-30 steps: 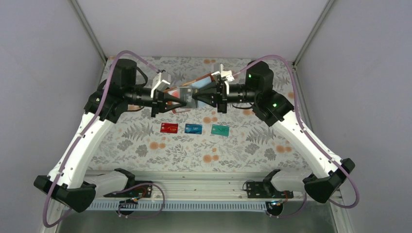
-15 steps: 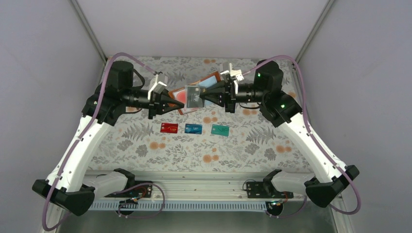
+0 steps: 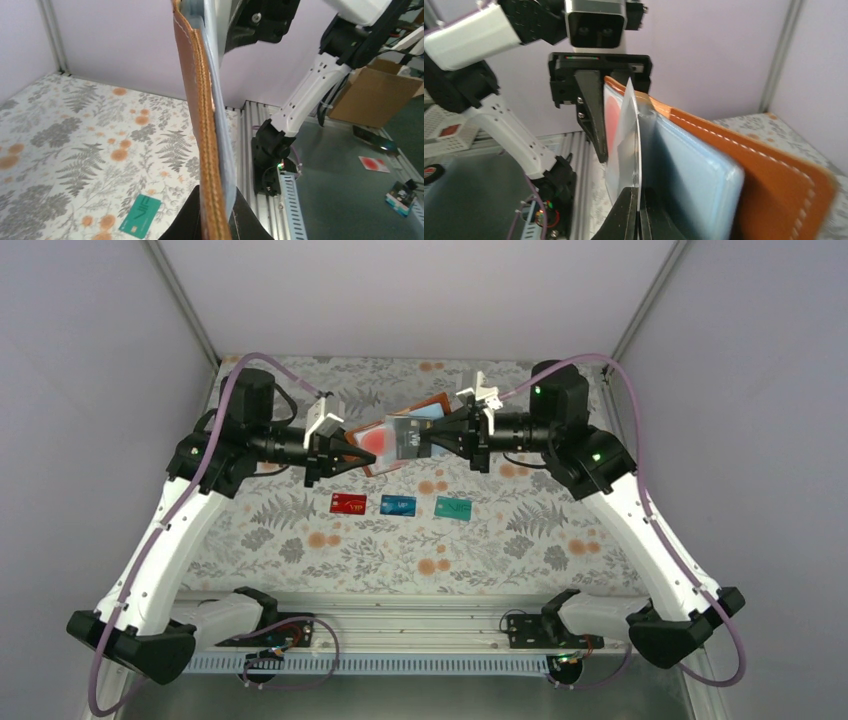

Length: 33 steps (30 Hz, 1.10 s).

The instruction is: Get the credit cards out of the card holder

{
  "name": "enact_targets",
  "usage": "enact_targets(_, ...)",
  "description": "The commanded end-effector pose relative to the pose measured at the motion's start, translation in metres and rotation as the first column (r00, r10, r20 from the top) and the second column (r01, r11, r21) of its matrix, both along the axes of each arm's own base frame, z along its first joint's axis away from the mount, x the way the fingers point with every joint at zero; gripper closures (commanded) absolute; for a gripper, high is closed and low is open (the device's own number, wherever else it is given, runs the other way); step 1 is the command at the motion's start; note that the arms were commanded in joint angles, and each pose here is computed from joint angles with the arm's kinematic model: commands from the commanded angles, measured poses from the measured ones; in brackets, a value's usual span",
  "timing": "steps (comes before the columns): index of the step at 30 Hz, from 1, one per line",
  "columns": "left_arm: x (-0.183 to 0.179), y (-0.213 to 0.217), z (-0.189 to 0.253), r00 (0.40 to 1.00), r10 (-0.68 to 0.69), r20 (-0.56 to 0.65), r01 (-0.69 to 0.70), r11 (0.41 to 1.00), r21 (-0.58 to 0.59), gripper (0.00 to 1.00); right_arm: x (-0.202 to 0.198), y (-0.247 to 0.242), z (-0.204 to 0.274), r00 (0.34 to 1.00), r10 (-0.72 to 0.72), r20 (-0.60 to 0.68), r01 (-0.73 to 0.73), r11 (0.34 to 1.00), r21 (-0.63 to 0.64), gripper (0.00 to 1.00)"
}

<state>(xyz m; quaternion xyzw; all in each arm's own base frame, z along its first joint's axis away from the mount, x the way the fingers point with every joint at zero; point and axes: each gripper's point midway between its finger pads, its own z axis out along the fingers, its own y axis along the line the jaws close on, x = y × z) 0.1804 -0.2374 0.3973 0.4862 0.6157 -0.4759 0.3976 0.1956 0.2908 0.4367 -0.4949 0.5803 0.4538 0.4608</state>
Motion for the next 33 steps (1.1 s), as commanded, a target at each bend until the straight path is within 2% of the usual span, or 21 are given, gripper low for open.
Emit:
enact_targets(1,-0.012,0.006,0.001,0.996,-0.025,0.088,0.023,0.999,0.027,0.98,0.020,-0.023,0.001,0.983,-0.167,0.083,0.173,0.982,-0.079,0.96)
enact_targets(7,-0.009,0.010,-0.005,0.992,-0.004,0.127,-0.007,0.996,0.085,0.97,0.011,-0.026,0.000,0.985,-0.142,0.095,0.151,0.984,-0.095,0.96)
enact_targets(9,-0.007,0.012,-0.009,0.994,0.009,0.108,-0.020,0.995,0.100,0.98,0.012,-0.032,0.005,0.976,-0.181,0.124,0.193,0.977,-0.089,0.96)
enact_targets(16,0.031,0.040,-0.055,0.988,0.152,-0.024,-0.146,0.974,0.172,0.98,0.032,-0.050,-0.001,0.934,-0.332,0.134,0.348,0.929,-0.125,0.96)
enact_targets(20,0.072,0.073,-0.080,0.943,0.297,-0.148,-0.269,0.945,0.185,0.98,0.039,-0.050,-0.015,0.931,-0.351,0.099,0.364,0.917,-0.163,0.96)
enact_targets(23,0.114,0.125,-0.106,0.845,0.464,-0.267,-0.433,0.886,0.167,0.98,0.032,-0.040,-0.030,0.959,-0.279,0.050,0.283,0.942,-0.179,0.96)
enact_targets(26,0.141,0.177,-0.146,0.700,0.565,-0.436,-0.566,0.812,0.143,0.98,0.028,-0.031,-0.044,0.977,-0.213,-0.002,0.209,0.960,-0.187,0.96)
enact_targets(30,0.153,0.229,-0.213,0.503,0.629,-0.593,-0.678,0.713,0.181,0.97,0.031,-0.021,-0.065,0.980,-0.181,-0.076,0.161,0.963,-0.216,0.96)
enact_targets(33,0.156,0.254,-0.261,0.353,0.657,-0.666,-0.723,0.644,0.252,0.98,0.023,-0.010,-0.074,0.987,-0.100,-0.128,0.072,0.976,-0.205,0.96)
